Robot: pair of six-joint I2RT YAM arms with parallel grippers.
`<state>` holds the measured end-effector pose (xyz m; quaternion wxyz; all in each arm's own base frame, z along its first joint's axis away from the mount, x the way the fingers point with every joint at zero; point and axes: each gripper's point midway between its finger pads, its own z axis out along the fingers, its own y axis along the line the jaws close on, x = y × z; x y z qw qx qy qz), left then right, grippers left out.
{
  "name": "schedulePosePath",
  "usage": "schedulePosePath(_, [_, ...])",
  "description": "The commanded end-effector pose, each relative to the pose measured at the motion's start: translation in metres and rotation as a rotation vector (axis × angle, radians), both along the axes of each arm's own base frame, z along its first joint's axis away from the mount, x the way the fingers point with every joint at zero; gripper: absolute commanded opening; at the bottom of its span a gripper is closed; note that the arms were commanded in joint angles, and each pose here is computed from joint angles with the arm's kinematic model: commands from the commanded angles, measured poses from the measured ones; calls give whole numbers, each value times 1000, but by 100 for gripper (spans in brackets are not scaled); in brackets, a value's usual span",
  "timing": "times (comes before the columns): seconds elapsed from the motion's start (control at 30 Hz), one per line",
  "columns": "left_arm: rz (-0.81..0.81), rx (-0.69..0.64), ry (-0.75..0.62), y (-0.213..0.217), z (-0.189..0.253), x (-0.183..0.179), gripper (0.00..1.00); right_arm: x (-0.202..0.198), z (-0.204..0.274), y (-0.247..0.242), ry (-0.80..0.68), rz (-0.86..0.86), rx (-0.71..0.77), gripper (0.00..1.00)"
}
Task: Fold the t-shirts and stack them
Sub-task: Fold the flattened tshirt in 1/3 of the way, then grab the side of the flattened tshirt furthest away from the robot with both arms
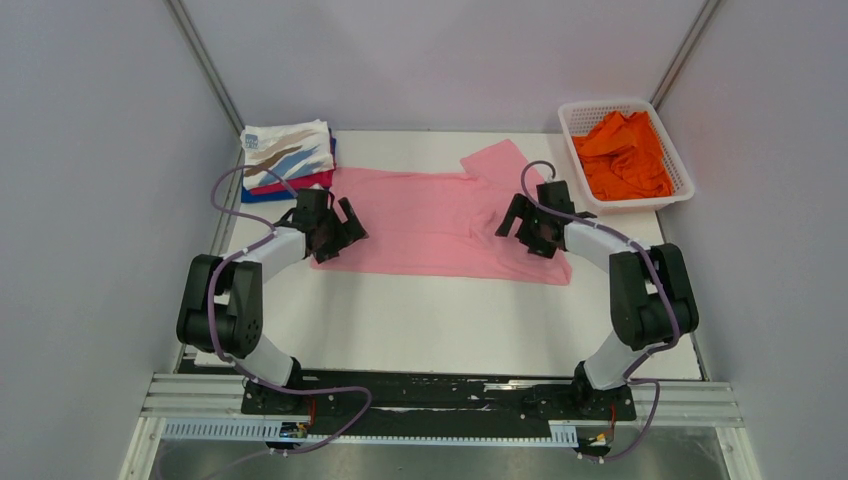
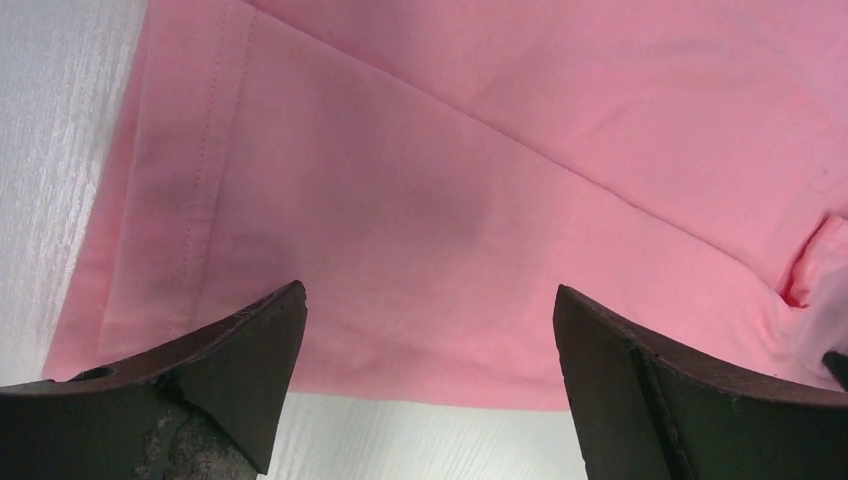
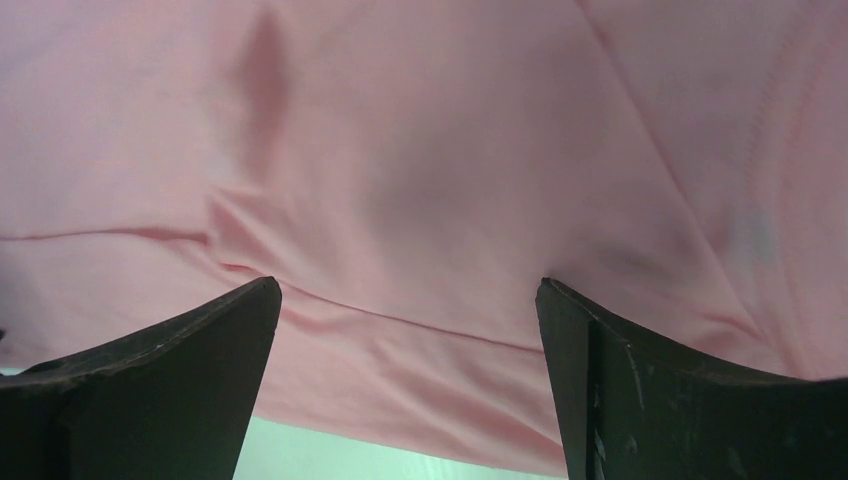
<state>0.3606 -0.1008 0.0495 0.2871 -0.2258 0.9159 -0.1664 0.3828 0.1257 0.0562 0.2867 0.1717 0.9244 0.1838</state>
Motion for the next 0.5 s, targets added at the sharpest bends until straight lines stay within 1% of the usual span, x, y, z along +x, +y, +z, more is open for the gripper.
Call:
schedulePosePath(0.0, [8,-12,40,-1,-16,-10,100,-35,-29,-30,140,-128,-55,100])
schedulePosePath(0.1, [19,-4,116,2,-29,-28,100,-64,-45,-30,220,-118,-50,100])
schedulePosePath(0.17, [20,7,185,3,-40,-52,100,-83,-52,-33,271,-122,-58,100])
schedulePosePath(0.2, [15,8,186,0,-38,-58,100,-92,-52,-36,286,-128,-67,100])
schedulePosePath(0.23, [18,23,223,3,-45,-73,100,-100,-53,-39,300,-133,-78,100])
schedulePosePath(0.27, [16,24,219,1,-42,-79,100,-107,-52,-43,306,-139,-92,100])
schedulePosePath(0.3, [16,35,255,3,-48,-94,100,-115,-51,-47,319,-147,-109,100])
schedulePosePath(0.33, [4,35,248,0,-44,-100,100,-124,-49,-51,330,-152,-122,100])
schedulePosePath(0.37, [8,49,292,3,-51,-118,100,-132,-48,-52,342,-155,-127,100])
schedulePosePath(0.4, [-4,49,279,0,-45,-122,100,-140,-47,-57,355,-173,-142,100])
schedulePosePath(0.43, [-4,64,310,1,-48,-136,100,-148,-47,-62,364,-190,-159,100])
schedulePosePath(0.47, [-2,63,296,1,-43,-140,100,-156,-47,-64,376,-201,-163,100])
